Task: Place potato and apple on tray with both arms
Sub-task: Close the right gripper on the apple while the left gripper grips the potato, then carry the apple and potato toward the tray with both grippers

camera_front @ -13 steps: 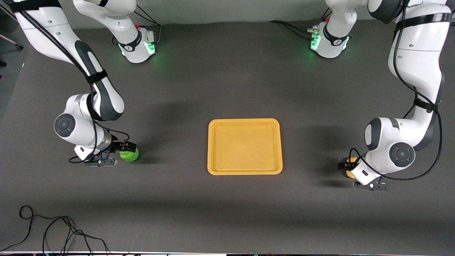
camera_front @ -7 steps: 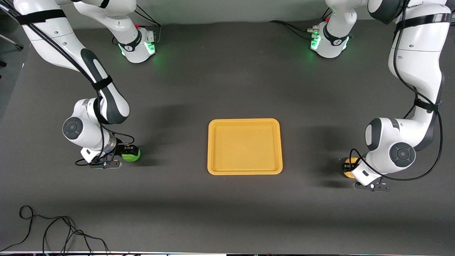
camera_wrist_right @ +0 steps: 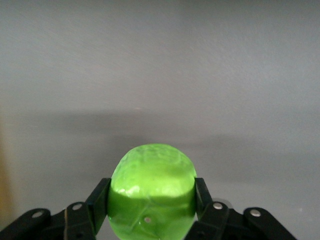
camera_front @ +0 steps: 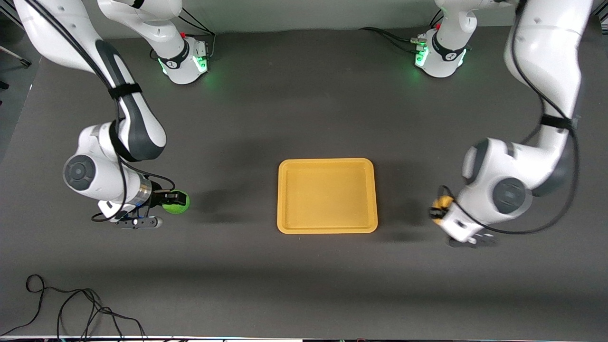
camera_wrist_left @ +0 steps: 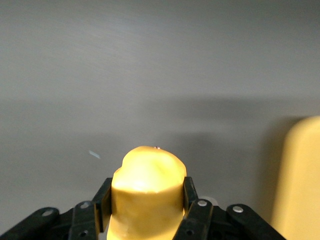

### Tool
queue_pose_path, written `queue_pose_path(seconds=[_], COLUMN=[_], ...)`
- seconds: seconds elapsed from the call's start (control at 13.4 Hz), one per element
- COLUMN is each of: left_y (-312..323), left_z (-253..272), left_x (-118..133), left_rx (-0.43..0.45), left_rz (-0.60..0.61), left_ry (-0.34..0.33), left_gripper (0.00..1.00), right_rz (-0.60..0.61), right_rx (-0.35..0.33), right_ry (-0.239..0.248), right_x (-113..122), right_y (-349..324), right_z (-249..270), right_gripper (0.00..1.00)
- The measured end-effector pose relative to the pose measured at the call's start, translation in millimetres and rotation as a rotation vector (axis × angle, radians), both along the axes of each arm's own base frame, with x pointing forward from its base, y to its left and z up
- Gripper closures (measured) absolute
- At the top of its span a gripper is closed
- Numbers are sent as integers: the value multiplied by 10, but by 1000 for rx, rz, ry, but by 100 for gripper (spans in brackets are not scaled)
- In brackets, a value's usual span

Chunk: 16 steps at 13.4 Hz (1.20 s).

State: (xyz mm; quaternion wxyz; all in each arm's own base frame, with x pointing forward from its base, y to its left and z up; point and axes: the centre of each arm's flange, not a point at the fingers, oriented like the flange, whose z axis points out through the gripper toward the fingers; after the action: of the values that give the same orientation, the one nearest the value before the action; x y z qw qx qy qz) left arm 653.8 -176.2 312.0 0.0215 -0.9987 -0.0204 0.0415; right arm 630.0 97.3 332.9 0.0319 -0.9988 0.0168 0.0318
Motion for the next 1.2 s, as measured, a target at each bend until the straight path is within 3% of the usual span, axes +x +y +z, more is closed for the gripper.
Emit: queue_pose_path(seconds=[0.22, 0.45, 0.9, 1.05, 1.2], left_y=[-1080, -1621, -1737, -1749, -1787], left_z=[5, -131, -787, -828, -793], left_x=[-407, -671, -695, -696, -702], left_rx=[3, 3, -14, -15, -15], left_rz=[23, 9, 15, 48, 81], left_ry=[-2, -2, 22, 21, 16], left_gripper=[41, 41, 41, 38, 17], right_rz=[-39, -61, -112, -160, -193], right_rx=[18, 40, 116, 101, 60], right_ry=[-21, -32, -44, -34, -30], right_x=[92, 125, 215, 182, 91], right_y=[263, 520, 1198, 1511, 1925], right_z=[314, 389, 521, 442, 287], right_gripper=[29, 29, 29, 29, 29])
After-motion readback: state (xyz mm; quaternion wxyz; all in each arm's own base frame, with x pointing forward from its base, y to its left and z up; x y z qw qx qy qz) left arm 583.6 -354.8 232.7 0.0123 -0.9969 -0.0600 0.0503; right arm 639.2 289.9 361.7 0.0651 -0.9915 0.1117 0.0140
